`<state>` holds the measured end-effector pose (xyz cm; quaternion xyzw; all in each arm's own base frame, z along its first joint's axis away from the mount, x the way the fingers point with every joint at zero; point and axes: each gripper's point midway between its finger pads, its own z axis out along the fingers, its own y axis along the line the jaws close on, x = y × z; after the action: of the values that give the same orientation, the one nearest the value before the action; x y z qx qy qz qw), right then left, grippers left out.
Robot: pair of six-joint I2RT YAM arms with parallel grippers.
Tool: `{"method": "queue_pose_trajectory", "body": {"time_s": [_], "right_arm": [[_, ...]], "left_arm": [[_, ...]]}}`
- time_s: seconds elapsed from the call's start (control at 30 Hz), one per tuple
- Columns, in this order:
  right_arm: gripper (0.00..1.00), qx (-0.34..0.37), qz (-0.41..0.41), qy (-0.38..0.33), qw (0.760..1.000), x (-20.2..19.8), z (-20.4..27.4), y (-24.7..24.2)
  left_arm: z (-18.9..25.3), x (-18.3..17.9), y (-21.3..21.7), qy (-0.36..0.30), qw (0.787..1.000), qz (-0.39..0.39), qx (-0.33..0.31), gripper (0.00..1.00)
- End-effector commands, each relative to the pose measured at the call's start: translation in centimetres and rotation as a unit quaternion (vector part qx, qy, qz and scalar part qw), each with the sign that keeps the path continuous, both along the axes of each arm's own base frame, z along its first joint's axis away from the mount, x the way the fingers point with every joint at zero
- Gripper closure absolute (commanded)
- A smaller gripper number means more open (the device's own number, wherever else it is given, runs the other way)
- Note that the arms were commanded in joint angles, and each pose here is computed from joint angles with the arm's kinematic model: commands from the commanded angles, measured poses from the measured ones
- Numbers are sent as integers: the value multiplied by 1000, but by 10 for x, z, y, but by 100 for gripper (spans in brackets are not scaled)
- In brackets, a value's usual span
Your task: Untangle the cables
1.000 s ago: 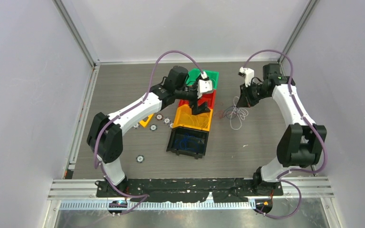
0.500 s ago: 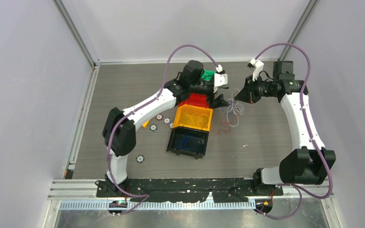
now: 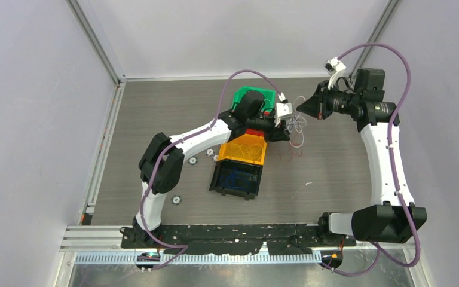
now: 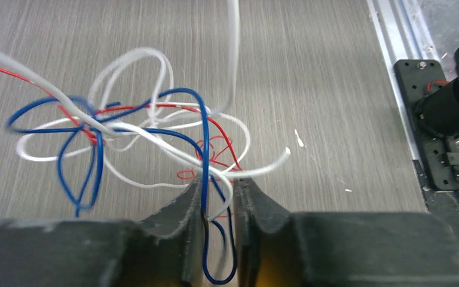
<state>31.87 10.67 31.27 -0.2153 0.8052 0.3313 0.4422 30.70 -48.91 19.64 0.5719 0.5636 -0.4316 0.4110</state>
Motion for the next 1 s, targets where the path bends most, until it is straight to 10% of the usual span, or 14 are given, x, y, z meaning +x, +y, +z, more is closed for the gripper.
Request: {"method": "queue_pose_trajectory", "body": {"time_s": [0.0, 0.17, 0.97], "right_arm": [[95, 56, -15, -91, 994, -1, 84, -1], [95, 108, -63, -158, 980, 5, 155, -21], [95, 131, -235, -295, 917, 32, 262, -145]], "left_arm": [[1, 6, -5, 1, 1000, 15, -14, 84], [-3, 8, -3, 1, 1000, 24, -9, 100], [-31, -18, 5, 27, 999, -15, 37, 100]]}}
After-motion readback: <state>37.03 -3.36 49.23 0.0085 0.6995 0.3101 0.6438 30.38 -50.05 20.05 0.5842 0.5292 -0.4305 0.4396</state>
